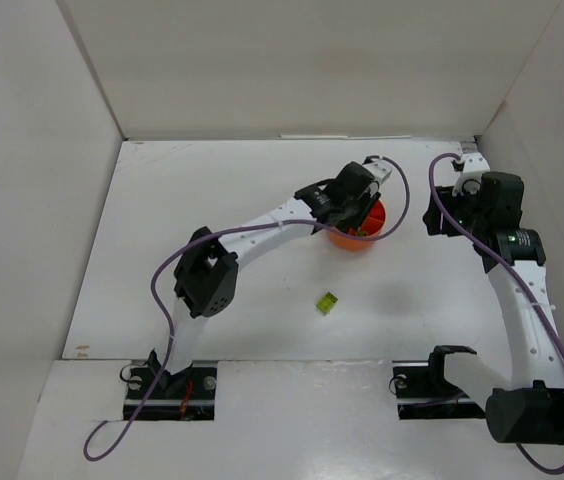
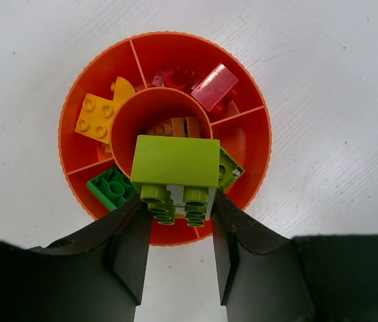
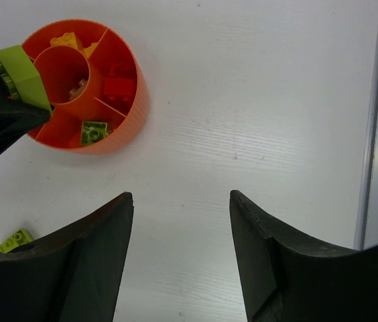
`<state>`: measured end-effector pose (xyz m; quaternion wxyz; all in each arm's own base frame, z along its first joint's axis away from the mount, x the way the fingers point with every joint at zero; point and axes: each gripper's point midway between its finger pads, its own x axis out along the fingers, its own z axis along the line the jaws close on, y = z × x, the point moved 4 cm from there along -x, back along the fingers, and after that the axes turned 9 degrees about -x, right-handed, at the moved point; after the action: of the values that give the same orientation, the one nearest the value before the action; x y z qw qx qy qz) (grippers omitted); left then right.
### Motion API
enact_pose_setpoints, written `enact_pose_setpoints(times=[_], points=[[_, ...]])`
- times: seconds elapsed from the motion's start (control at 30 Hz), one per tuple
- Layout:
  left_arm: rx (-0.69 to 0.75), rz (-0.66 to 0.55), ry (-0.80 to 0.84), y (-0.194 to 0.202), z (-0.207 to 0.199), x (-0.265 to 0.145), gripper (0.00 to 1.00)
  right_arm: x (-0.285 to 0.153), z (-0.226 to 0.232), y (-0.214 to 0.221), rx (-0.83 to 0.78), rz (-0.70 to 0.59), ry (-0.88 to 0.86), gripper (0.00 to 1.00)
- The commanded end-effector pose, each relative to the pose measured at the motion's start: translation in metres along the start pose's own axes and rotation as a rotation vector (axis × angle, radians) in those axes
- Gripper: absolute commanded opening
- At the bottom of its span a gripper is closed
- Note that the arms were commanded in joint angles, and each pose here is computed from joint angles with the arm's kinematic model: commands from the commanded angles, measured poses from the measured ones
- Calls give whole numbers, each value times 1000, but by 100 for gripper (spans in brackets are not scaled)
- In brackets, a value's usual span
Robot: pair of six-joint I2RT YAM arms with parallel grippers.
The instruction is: Sort the legos into containers by color
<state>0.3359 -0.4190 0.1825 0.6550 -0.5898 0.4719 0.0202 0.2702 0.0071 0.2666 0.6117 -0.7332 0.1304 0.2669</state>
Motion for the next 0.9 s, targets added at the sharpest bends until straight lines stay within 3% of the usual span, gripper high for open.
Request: enact_pose_setpoints(times=[0.0, 0.53, 0.87], points=[[-7, -40, -10, -14, -10, -12, 0, -3, -3, 0, -13, -14, 15, 65], [-11, -37, -73, -3, -15, -6, 12, 0, -4, 1, -21, -5, 13, 66], [-26, -31, -109, 1, -10, -5, 32, -1, -5, 1, -20, -3, 22, 66]])
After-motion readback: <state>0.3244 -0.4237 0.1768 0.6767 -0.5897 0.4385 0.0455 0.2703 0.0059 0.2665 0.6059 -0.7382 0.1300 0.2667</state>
